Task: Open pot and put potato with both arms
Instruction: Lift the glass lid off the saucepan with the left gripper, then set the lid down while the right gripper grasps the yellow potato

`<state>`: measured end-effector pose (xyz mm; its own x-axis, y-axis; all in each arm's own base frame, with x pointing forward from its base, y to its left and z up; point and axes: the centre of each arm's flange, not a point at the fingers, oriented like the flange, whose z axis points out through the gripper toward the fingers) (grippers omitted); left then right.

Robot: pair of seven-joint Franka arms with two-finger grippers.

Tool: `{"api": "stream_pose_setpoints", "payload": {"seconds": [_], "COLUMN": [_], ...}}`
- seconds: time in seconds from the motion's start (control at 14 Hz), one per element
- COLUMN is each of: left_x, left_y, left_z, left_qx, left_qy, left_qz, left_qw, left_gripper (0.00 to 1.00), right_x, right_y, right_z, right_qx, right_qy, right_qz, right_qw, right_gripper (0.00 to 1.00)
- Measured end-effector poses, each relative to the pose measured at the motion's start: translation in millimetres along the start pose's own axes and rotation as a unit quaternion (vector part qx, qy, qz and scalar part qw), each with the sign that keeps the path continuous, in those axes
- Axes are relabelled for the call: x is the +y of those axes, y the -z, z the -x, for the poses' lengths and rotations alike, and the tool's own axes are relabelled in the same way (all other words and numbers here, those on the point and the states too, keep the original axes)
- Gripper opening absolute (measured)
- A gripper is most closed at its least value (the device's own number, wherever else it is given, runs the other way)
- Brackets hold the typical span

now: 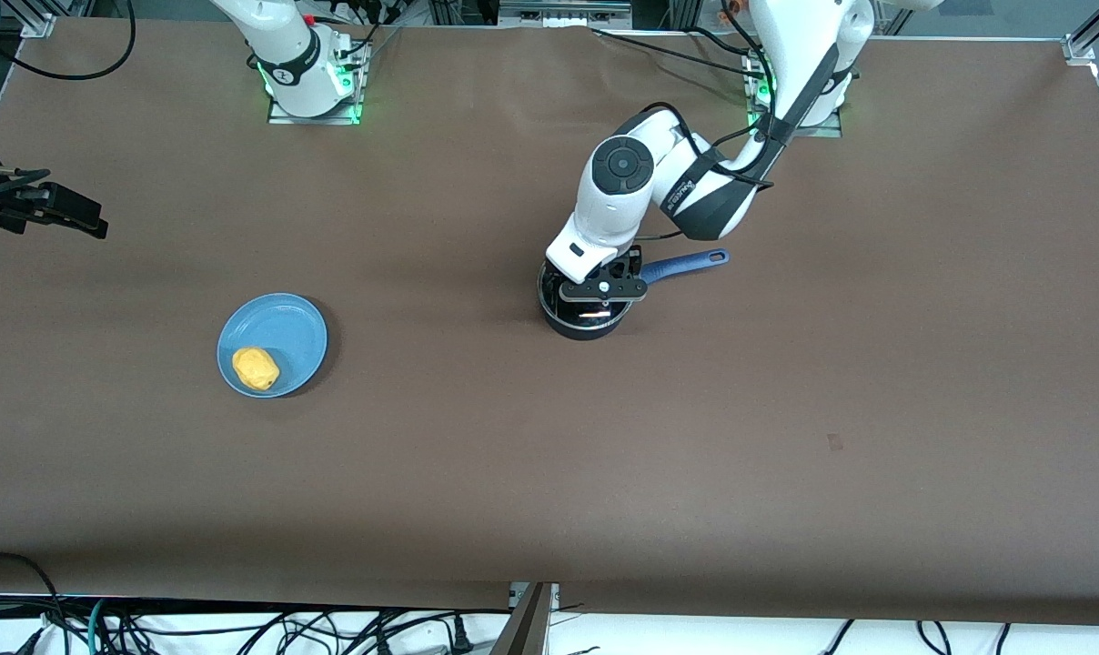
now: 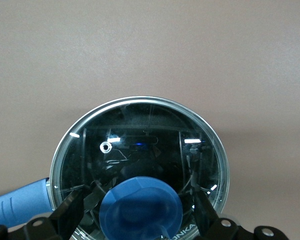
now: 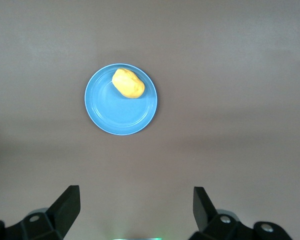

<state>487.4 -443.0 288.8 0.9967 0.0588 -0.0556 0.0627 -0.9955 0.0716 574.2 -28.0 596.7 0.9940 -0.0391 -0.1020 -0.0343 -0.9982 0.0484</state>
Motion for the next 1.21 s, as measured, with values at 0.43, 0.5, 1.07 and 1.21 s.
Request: {"api": "stream_pose_setpoints", "payload": {"seconds": [0.43, 0.5, 1.07, 1.21], "left_x": [1.4, 1.4, -31.3, -65.6], "left_y": [-1.1, -1.1, 67.4, 112.6], "left_z": [0.7, 0.7, -25.6, -42.1], "left_qx": [0.000, 0.000, 0.000, 0.011], "left_qy": [-0.001, -0.001, 0.024, 0.019], "left_qz": [0.001, 0.001, -0.026, -0.029], "left_qw": [1.000, 1.000, 0.999, 0.999], "left_gripper": [0.66, 0.66, 0.66, 0.66], "right_x": [1.4, 1.5, 4.9, 5.6], "right_y": [0.1, 0.4, 2.0, -0.1], "right_z": [-0.2, -0.5, -2.7, -5.1], "right_qx": [0.001, 0.002, 0.012, 0.013], "right_qy": [-0.001, -0.001, -0.005, -0.005], "right_qz": [0.000, 0.000, 0.000, 0.000], "right_qw": [1.000, 1.000, 1.000, 1.000], "right_gripper": [1.00, 1.00, 1.00, 1.00]}}
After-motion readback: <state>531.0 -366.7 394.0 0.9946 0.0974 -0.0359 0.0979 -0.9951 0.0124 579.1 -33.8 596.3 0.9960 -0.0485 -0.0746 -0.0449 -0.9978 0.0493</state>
